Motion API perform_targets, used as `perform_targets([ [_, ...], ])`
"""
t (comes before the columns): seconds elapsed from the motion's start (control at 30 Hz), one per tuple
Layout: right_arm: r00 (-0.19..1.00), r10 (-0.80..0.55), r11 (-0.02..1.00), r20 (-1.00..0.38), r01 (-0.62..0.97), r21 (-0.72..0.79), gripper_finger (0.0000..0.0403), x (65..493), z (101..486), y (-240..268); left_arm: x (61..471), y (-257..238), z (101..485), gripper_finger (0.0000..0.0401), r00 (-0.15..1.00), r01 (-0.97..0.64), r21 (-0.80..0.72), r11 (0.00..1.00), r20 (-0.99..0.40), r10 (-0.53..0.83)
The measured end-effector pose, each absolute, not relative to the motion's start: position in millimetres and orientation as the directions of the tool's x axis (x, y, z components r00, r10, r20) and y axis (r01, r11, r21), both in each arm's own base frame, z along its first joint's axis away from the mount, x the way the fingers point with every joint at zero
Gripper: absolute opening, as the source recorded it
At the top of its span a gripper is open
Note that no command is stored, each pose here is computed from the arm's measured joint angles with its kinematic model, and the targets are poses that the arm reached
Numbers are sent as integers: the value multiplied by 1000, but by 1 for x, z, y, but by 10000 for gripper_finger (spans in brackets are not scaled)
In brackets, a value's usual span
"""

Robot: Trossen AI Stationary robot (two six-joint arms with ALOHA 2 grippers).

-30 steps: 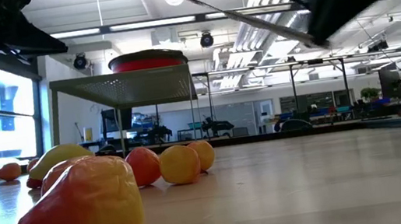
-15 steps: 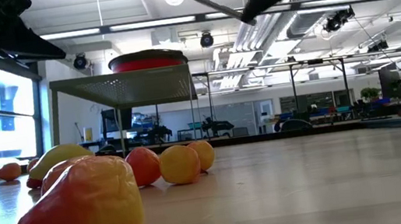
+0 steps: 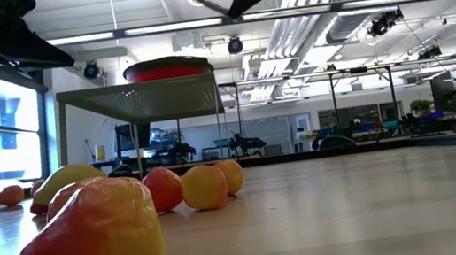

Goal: Pick & Place Fruit
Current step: Put the blue table knife on the shelf

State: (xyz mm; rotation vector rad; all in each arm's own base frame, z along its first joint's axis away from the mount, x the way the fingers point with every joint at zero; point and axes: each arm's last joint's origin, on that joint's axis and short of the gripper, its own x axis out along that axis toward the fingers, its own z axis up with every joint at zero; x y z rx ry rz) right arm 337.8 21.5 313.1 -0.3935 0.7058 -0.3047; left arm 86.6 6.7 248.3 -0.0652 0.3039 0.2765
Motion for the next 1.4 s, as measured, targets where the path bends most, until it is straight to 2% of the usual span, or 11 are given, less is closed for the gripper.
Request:
perform_targets([
  [0.13,671,-441,872,-596,161,-463,42,361,314,3,87,6,248,67,919,-278,-54,959,-305,249],
  [0.33,611,-491,855,-621,203,-477,42,383,320,-28,87,4,248,67,938,-186,-87,979,-312,151],
  [0.47,588,-467,865,-660,148,-479,42,395,317,-42,87,2,248,67,943,-150,-117,982,-314,106],
  [0.83,543,-435,842,-719,-37,-538,42,425,290,-62,87,2,248,67,944,-146,-121,982,-314,101],
  [1.17,536,-417,783,-734,-198,-590,42,425,288,-60,87,2,248,67,944,-146,-121,982,-314,102],
  [1.4,512,-424,791,-747,-192,-581,42,431,275,-65,87,2,248,67,944,-146,-120,982,-314,102],
])
